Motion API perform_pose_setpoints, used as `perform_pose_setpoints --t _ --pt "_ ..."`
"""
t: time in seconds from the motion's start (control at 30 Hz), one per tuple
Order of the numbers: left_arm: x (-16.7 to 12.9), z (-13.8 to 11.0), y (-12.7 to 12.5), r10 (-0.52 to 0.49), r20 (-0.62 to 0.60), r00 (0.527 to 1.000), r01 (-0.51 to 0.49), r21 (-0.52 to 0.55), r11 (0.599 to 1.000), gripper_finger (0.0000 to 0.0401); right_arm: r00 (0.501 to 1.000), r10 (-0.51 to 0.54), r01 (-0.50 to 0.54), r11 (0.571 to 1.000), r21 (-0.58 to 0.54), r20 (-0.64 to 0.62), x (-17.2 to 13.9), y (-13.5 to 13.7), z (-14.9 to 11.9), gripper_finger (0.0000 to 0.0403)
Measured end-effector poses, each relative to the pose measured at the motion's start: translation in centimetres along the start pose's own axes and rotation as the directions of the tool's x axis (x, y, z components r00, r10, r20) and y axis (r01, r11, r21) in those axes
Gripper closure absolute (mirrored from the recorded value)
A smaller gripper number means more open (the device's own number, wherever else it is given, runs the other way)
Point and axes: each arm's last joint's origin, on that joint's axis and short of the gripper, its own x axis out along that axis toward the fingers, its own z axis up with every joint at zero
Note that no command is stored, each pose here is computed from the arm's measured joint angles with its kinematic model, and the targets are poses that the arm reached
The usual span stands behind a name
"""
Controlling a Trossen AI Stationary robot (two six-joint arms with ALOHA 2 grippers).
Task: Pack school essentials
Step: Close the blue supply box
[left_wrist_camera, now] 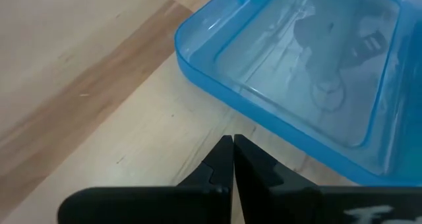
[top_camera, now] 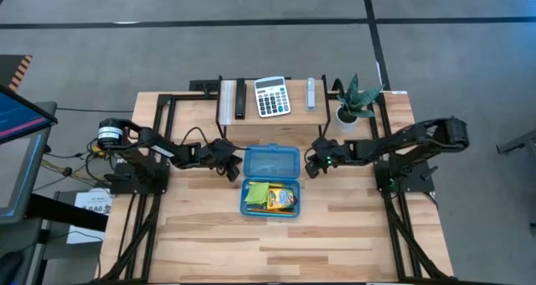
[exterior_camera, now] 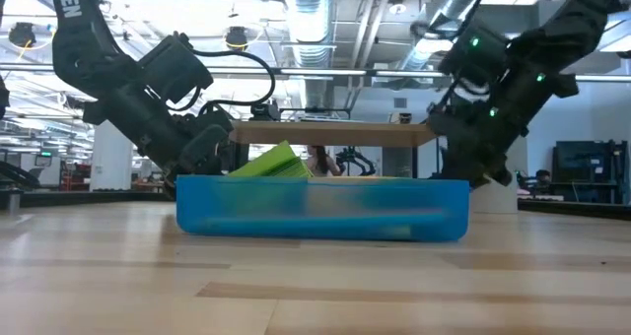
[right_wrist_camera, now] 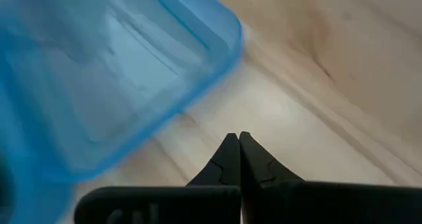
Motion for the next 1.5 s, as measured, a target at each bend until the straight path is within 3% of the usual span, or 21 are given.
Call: perform_pose_setpoints --t 0.33,0.5,1.13,1.5 --pt "0.0 0.1 -0.1 -0.011 0.007 1.000 0.011 0.001 1.000 0.0401 0.998 -0.043 0.042 0.999 -0.012 -0.049 3.6 0.7 1.1 0.0402" --pt "0.0 0.4 -0.2 -0.028 0.036 0.999 0.027 0.018 0.999 0.0401 0.998 -0.037 0.034 0.998 -0.049 -0.044 3.9 1.4 1.7 0.0400" --pt "-2.1 2.2 -1.7 -0.131 0.156 0.979 0.112 0.123 0.986 0.0401 0.996 -0.056 0.062 0.994 -0.086 0.070 0.3 2.9 2.4 0.0401" --pt "-4.3 3.4 -3.8 -0.248 0.253 0.935 0.193 0.222 0.956 0.0401 0.983 0.099 -0.083 0.990 -0.111 0.153 -2.4 5.1 2.9 0.0399"
